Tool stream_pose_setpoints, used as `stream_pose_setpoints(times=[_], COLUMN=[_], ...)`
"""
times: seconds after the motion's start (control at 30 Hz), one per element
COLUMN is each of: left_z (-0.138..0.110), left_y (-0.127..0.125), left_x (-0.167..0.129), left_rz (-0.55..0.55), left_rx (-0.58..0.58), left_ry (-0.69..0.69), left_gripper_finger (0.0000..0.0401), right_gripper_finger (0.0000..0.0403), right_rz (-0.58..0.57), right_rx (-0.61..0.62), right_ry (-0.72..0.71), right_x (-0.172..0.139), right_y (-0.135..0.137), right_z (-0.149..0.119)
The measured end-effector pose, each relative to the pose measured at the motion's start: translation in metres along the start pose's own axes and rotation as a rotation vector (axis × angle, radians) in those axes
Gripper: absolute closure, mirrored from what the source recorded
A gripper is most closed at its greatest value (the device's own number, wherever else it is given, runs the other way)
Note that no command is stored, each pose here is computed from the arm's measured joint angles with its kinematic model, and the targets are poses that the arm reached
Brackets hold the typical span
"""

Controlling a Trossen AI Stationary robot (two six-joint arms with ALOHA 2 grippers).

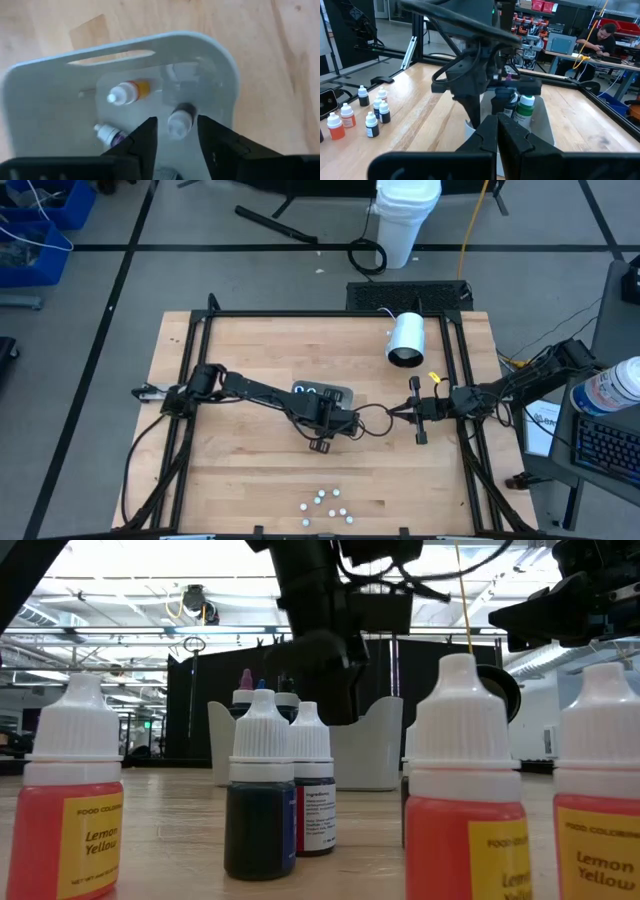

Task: Pick & Place food coloring
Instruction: Put the red food coloring bottle into the gray bin, then put the orange food coloring bottle into the gray bin

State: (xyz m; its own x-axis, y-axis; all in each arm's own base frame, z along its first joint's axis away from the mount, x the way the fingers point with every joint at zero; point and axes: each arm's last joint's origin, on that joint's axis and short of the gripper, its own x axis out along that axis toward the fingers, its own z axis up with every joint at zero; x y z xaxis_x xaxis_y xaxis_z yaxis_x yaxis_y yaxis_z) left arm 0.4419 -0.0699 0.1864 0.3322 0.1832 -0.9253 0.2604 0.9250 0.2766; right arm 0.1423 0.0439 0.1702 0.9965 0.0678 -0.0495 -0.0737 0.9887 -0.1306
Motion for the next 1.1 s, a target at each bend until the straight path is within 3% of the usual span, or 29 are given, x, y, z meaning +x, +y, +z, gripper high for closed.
stream_pose_setpoints(times=[0.17, 0.37, 0.5, 0.63, 0.73, 0.9, 1.1], left_z=[0.008, 0.013, 0.002, -0.022, -0.045, -0.081, -0.116], left_y=[0.003, -0.007, -0.037, -0.08, -0.115, -0.163, -0.2], left_x=[-0.036, -0.113, -0.16, -0.189, -0.2, -0.202, -0.175], left_rz=[0.002, -0.017, -0.055, -0.105, -0.15, -0.256, -0.242], left_rx=[0.029, -0.011, 0.027, 0.064, 0.063, 0.0, -0.078], left_ry=[0.0, -0.071, -0.149, -0.192, -0.225, -0.402, -0.567], left_gripper_finger=[0.0224, 0.0222, 0.0261, 0.0332, 0.0388, 0.0388, 0.0392], right_gripper_finger=[0.0403, 0.0403, 0.0403, 0.0403, 0.0403, 0.0403, 0.0403], right_rz=[0.0, 0.001, 0.001, 0.002, 0.002, 0.001, -0.002], right_rx=[0.0, -0.001, -0.002, 0.001, 0.002, 0.006, 0.017], right_ry=[0.0, 0.004, 0.006, 0.008, 0.008, 0.002, 0.0], right_x=[0.0, 0.0, 0.0, 0.0, 0.0, 0.0, 0.0], right_y=[0.0, 0.0, 0.0, 0.0, 0.0, 0.0, 0.0], right_z=[0.0, 0.0, -0.001, -0.001, -0.001, 0.0, 0.0])
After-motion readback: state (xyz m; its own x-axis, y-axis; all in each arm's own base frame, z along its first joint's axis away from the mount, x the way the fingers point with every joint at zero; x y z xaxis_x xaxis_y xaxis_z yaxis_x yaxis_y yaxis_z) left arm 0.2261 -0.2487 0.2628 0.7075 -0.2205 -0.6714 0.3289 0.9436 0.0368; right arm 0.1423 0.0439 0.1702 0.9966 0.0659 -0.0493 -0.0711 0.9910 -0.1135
